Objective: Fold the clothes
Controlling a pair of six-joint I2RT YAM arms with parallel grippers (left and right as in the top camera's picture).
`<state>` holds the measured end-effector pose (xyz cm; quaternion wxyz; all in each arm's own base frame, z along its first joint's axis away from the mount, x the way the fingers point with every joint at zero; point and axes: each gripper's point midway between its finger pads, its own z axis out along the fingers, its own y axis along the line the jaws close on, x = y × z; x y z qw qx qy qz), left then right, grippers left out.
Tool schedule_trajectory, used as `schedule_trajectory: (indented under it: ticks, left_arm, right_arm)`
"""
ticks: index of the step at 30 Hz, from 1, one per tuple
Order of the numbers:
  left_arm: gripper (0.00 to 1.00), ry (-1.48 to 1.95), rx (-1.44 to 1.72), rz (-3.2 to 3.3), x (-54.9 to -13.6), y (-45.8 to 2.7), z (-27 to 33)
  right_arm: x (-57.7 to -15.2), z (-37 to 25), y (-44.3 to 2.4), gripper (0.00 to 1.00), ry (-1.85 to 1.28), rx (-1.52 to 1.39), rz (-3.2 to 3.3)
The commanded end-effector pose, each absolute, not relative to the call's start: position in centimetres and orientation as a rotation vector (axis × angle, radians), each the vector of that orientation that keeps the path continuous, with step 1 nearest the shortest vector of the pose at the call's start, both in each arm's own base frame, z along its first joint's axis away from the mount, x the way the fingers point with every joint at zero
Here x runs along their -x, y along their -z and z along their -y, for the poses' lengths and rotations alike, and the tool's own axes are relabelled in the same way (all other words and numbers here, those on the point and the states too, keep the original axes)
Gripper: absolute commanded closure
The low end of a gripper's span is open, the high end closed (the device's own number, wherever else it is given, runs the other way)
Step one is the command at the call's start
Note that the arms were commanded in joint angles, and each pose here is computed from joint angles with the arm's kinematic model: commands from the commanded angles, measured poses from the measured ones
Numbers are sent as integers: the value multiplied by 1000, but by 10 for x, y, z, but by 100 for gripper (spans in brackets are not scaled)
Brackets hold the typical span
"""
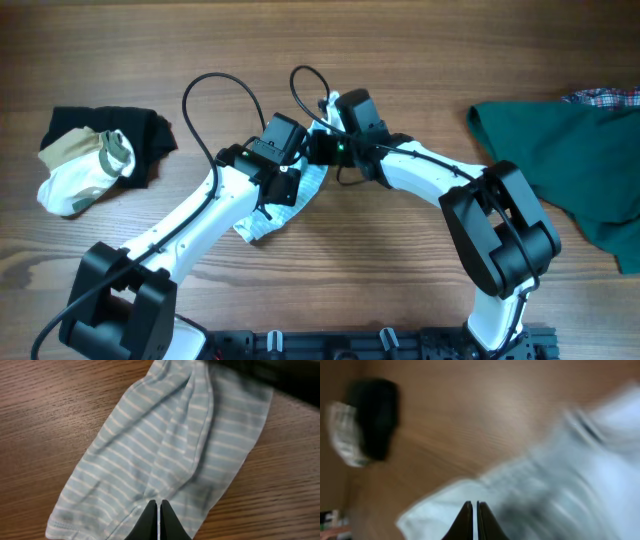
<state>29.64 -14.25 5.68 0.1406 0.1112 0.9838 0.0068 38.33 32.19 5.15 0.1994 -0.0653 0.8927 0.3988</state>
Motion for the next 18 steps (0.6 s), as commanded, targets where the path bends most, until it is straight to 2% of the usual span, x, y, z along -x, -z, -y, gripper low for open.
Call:
schedule_trajectory:
  ticks: [1, 6, 12, 18]
  left_arm:
    - [96, -5, -351, -2839, -297, -57, 147]
    - [96, 41, -363, -2863, -292, -55, 151]
    - [95, 142, -501, -2853, -288, -56, 165]
    - [96, 158, -595, -2786, -298, -58, 172]
  right_arm:
    - [-388, -337, -68, 96, -1261, 181, -2424]
    - [-393, -330, -73, 96, -1289, 163, -2417]
    - [-392, -293, -57, 96, -1291, 110, -2524]
    - [-380, -266, -23, 96, -1086, 15, -2698]
